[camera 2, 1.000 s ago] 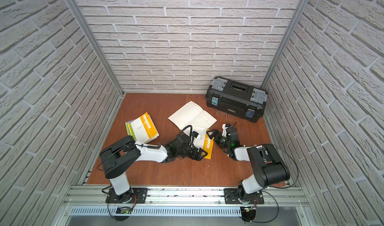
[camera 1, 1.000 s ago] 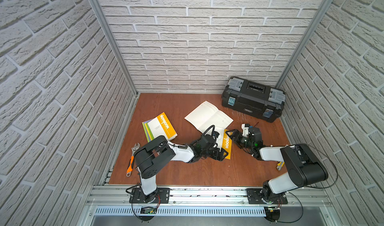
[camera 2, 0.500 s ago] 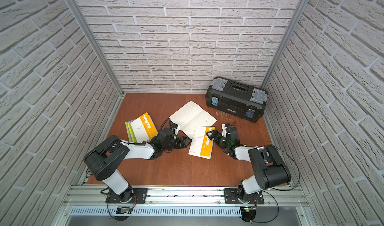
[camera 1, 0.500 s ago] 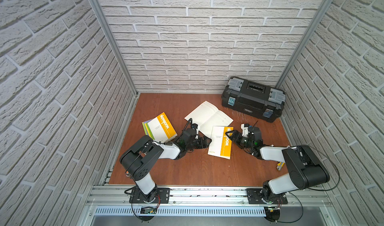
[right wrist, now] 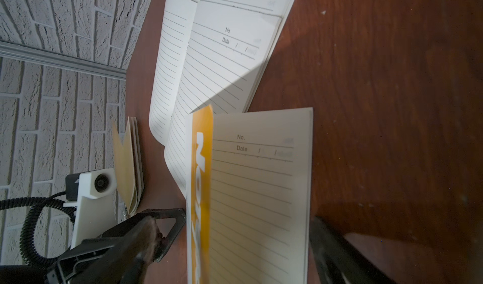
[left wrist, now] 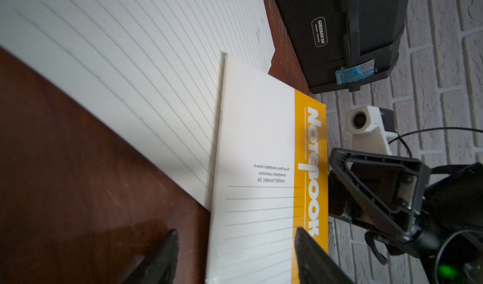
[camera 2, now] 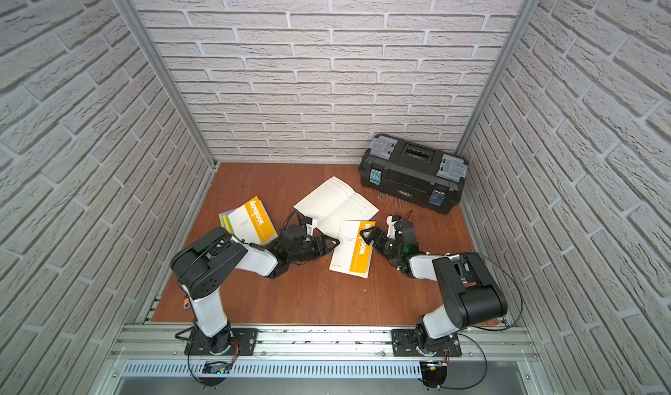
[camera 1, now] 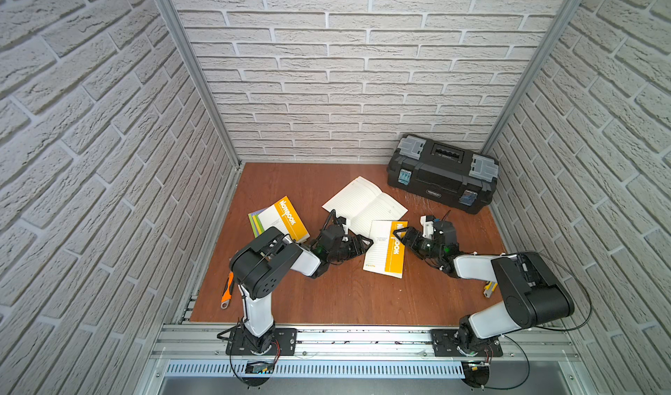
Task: Close the notebook
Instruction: Pick up the notebook from the center of the board.
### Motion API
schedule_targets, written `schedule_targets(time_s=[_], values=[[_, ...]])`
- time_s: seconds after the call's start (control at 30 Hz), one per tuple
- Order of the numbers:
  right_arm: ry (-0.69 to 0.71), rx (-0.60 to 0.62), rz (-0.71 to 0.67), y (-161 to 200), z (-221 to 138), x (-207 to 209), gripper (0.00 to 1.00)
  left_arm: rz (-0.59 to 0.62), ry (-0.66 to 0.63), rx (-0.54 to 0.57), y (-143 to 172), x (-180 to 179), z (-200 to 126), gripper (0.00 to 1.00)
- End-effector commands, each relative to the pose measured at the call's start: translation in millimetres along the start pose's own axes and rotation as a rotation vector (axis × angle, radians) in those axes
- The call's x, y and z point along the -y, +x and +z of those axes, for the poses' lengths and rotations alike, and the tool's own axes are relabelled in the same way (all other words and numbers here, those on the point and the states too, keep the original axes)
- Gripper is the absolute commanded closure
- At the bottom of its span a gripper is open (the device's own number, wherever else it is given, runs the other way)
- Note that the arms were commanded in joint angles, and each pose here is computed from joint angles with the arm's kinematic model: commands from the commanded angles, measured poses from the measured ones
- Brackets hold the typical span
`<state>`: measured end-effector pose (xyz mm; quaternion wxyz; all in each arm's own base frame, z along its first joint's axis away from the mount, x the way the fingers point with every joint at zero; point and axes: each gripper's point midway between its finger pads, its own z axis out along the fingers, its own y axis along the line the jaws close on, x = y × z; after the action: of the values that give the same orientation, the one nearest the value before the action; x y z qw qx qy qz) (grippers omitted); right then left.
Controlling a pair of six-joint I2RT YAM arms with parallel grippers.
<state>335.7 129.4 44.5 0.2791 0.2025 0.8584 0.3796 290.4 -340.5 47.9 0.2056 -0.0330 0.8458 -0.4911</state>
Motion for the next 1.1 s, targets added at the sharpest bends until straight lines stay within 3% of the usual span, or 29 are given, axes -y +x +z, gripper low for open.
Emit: schedule_targets(time_s=[0.0,0.3,0.43,0.5,0.63,0.83,1.07], values=[[0.077,-0.062,0.038,18.6,3.5,24.2,0.08,-0.075,0.034,-0.112,20.3,-4.1,8.1,0.30],[0.073,-0.064,0.042,20.0,5.2,25.7,0.08,-0.075,0.073,-0.195,41.0,-0.9,6.2,0.32],[0.074,-0.065,0.045,21.4,5.0,27.2,0.08,-0.055,0.098,-0.221,49.0,4.5,11.5,0.38],[0.074,-0.063,0.045,21.3,4.5,27.4,0.08,-0.048,0.109,-0.228,50.7,7.0,15.9,0.44],[0.076,-0.061,0.040,21.4,2.8,26.6,0.08,-0.025,0.119,-0.241,51.8,15.3,20.0,0.72],[0.083,-0.056,0.023,19.5,-1.7,23.9,0.08,0.096,0.082,-0.249,50.4,40.2,8.5,0.97],[0.091,-0.049,-0.024,13.6,-14.9,11.0,0.08,0.184,0.157,-0.229,40.5,74.0,-2.7,1.00]])
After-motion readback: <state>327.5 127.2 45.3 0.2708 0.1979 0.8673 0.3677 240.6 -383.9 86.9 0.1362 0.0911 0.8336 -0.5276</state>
